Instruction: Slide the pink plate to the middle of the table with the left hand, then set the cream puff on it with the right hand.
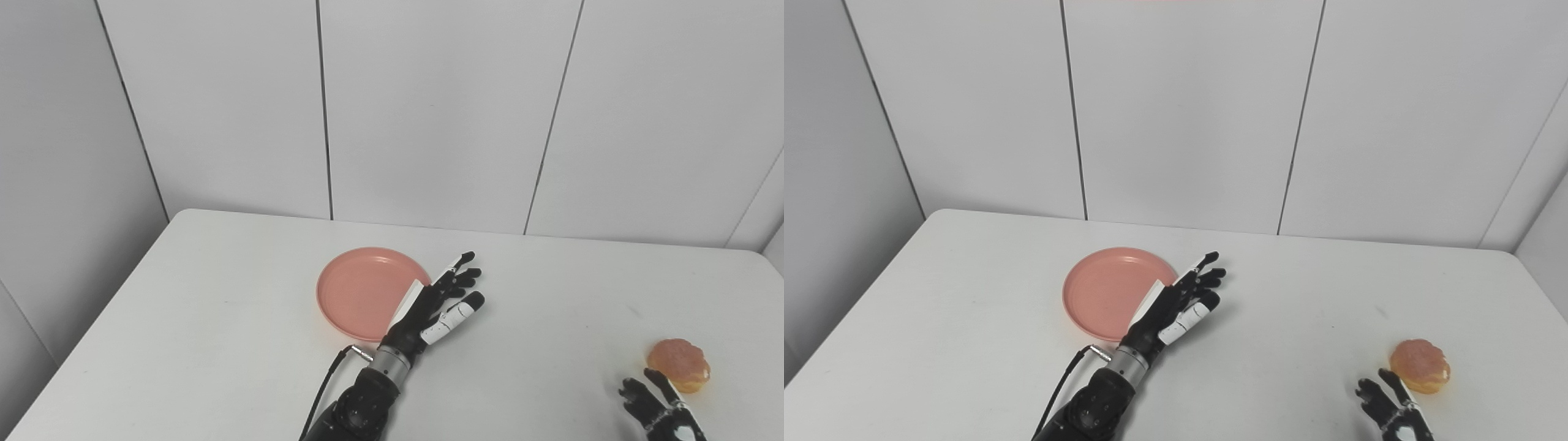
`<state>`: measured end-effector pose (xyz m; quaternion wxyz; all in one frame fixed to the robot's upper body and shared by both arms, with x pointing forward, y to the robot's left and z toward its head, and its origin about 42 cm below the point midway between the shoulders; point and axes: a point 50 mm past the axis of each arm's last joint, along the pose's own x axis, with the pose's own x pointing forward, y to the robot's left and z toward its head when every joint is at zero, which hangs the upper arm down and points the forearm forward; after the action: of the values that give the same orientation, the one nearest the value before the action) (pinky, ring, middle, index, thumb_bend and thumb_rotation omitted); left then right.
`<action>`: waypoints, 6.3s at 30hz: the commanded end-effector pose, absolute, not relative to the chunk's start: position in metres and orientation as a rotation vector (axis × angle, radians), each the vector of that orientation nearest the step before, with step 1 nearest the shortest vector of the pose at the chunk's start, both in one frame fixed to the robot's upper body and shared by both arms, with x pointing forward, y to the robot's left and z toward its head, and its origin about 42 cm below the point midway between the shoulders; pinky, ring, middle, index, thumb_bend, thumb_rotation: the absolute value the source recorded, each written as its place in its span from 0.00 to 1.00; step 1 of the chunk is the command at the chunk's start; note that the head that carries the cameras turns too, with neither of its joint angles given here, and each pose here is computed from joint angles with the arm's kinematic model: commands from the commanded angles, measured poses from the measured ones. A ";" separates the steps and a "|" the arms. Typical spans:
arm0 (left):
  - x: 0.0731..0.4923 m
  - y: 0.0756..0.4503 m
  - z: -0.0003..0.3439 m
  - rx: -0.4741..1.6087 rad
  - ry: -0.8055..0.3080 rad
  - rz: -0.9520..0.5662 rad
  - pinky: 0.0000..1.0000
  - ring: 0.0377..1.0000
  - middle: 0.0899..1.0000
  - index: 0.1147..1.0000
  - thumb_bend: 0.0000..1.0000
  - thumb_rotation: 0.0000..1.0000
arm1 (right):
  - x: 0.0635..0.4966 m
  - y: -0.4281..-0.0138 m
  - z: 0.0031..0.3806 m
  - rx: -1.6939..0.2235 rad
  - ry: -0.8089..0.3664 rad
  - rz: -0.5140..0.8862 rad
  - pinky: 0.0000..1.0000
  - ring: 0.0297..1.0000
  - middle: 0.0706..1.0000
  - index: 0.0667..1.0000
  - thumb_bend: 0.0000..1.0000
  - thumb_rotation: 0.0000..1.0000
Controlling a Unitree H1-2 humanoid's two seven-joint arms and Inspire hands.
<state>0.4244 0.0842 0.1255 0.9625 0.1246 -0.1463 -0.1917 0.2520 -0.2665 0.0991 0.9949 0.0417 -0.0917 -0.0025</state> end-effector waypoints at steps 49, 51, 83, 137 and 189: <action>0.440 0.170 0.239 0.071 -0.425 -0.185 0.85 0.89 0.88 0.92 0.91 0.89 | 0.256 -0.244 0.068 0.078 0.029 0.065 0.84 0.80 0.75 0.84 0.78 0.90; 0.441 0.185 0.241 0.076 -0.418 -0.163 0.85 0.89 0.89 0.92 0.91 0.88 | 0.255 -0.244 0.069 0.078 0.029 0.065 0.84 0.79 0.74 0.84 0.78 0.89; 0.480 0.303 0.180 0.177 -0.180 0.086 0.88 0.90 0.88 0.89 0.84 0.81 | 0.255 -0.244 0.069 0.050 0.034 0.081 0.84 0.80 0.75 0.80 0.81 0.90; 0.459 0.153 0.130 0.094 -0.137 -0.283 0.77 0.82 0.82 0.86 0.89 0.78 | 0.250 -0.221 0.084 0.002 0.020 0.102 0.79 0.77 0.73 0.78 0.80 0.89; 0.453 0.176 0.112 0.069 -0.065 -0.427 0.84 0.86 0.86 0.90 0.86 0.75 | 0.246 -0.167 0.220 -0.426 -0.453 -0.255 0.59 0.74 0.82 0.92 0.92 0.61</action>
<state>0.4632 0.1636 0.1356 0.9723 0.0324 -0.0669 -0.2218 0.2434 -0.1687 0.2011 0.9526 -0.1950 -0.1982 -0.1236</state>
